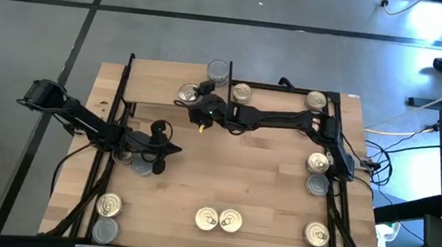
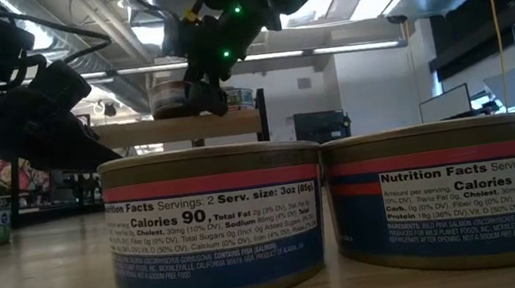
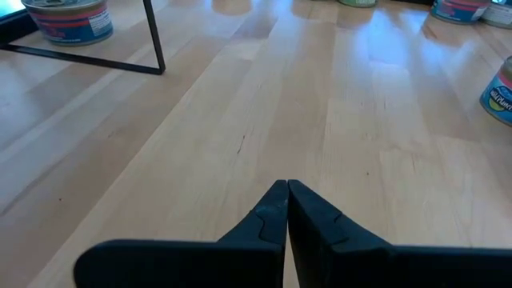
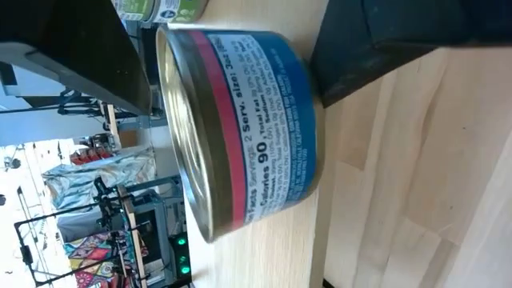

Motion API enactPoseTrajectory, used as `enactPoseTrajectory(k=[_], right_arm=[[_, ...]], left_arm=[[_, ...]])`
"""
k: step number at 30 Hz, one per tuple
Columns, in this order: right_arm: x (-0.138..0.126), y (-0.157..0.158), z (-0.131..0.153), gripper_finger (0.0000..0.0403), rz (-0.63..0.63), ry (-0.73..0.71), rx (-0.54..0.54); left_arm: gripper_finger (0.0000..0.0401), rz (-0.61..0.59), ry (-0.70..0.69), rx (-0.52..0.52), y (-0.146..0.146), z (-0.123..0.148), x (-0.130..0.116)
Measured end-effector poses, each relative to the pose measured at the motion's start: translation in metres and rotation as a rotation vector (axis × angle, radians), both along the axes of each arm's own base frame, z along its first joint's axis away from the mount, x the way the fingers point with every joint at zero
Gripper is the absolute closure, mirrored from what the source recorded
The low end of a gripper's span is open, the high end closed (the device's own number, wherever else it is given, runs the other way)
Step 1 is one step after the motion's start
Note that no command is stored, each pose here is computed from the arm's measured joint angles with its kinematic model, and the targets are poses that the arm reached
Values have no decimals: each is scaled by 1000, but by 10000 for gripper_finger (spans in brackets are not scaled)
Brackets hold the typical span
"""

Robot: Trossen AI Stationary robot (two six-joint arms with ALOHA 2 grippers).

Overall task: Stack canned seafood by type on shelf
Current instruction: Put the blue tuna can on the shelf

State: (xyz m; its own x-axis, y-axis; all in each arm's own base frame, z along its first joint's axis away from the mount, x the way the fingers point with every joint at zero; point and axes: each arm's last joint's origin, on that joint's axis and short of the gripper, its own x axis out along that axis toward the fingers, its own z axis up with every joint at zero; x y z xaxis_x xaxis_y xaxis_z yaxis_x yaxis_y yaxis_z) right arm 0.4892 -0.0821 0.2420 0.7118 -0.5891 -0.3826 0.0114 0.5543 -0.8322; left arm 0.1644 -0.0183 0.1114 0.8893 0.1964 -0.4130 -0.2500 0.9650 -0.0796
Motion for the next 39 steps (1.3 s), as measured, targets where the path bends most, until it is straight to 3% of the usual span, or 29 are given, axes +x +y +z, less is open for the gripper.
enactPoseTrajectory(k=[12,28,39], right_arm=[[-3,1,5,107,-4,-8,19],[-5,-1,8,63,-82,-12,-14],[-6,5,3,63,-69,62,-41]], left_arm=[[394,2,-1,-4,0,0,0],[394,2,-1,-6,0,0,0],[394,3,-1,-7,0,0,0]])
